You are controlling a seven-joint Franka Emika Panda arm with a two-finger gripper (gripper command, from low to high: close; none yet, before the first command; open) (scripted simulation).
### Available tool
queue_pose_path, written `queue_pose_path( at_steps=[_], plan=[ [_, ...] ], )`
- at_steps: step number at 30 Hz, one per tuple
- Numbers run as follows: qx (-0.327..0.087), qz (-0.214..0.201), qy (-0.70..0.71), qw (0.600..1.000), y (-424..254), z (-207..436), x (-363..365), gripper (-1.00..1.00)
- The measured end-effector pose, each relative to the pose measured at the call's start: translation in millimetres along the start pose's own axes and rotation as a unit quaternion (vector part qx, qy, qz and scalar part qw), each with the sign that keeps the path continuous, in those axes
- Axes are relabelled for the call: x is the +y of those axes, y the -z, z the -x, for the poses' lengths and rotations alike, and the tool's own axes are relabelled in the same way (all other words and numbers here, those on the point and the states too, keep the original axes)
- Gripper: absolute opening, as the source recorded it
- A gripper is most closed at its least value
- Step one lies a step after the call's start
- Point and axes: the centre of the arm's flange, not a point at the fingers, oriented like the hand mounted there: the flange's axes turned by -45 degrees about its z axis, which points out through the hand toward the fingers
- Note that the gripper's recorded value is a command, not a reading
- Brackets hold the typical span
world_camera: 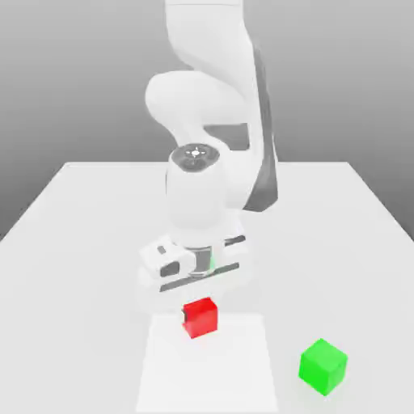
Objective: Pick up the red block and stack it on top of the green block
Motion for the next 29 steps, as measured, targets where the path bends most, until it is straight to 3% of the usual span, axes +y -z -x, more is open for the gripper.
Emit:
queue_pose_path(
  at_steps=[9,21,26,27,29],
  plan=[
    [0.0,0.0,0.0,1.0,60.3,-2.2,-0.5,-1.0],
    [0.0,0.0,-0.003,1.0,98.5,-165.9,-124.2,-1.0],
    [0.001,0.0,-0.013,1.0,46.7,-176.1,-128.9,-1.0],
    [0.0,0.0,-0.014,1.0,40.0,-175.8,-129.1,1.0],
    [0.0,0.0,-0.014,1.0,40.0,-175.8,-129.1,1.0]
  ],
)
